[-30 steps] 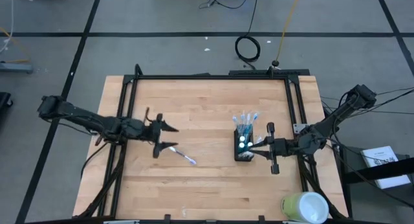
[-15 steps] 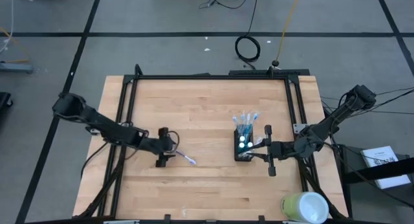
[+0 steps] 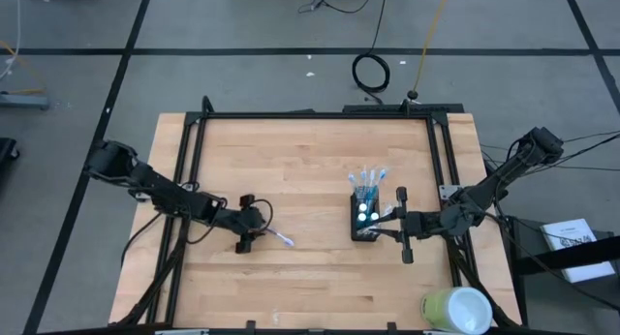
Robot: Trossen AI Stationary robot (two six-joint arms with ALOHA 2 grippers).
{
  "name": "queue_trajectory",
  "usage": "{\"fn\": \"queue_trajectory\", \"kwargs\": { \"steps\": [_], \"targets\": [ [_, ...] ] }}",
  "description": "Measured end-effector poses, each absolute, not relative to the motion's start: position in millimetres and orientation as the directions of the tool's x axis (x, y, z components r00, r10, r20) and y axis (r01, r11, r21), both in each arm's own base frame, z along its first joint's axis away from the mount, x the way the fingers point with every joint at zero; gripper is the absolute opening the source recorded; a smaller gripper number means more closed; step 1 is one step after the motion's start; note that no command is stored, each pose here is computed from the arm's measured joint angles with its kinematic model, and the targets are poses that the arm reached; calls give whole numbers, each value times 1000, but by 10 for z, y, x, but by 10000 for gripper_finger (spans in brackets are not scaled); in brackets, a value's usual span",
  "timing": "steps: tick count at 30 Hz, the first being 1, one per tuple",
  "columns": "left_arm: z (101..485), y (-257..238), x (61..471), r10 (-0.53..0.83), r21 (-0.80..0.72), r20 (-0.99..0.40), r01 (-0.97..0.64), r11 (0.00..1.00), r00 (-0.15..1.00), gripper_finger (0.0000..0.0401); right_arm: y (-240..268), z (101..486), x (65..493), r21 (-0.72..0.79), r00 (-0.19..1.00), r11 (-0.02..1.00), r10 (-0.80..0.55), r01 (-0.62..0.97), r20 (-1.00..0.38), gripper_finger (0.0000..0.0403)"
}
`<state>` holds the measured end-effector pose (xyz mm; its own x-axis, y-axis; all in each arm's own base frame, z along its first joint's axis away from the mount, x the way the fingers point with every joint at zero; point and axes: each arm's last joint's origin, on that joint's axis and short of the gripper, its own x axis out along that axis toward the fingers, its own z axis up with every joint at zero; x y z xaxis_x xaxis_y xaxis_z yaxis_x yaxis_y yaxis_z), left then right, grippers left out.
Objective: Pick & Place toothbrushing station
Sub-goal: Put the purple toothbrush into the black organizer
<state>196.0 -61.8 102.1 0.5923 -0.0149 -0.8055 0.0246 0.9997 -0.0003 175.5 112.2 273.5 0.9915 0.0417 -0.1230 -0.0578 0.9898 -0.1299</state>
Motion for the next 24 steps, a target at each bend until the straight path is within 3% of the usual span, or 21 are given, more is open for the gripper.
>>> {"fn": "queue_trajectory", "kwargs": {
  "steps": [7,12,16,24],
  "targets": [
    [1033,-602,1986,-14,-96,-789,-101,990,614,78,1122,2735,1755,-124,992,991,42,-57,-123,59],
    [1045,-561,2017,-37,-180,-779,-167,969,626,23,1122,2735,1755,-123,992,991,41,-57,-123,59],
    [1121,-556,2082,-61,-224,-707,-142,964,705,20,1122,2735,1755,-123,992,991,41,-56,-123,59],
    [1646,-616,2296,-135,-129,-242,106,986,961,33,1124,2760,1759,-107,994,993,43,-54,-100,59]
  ]
}}
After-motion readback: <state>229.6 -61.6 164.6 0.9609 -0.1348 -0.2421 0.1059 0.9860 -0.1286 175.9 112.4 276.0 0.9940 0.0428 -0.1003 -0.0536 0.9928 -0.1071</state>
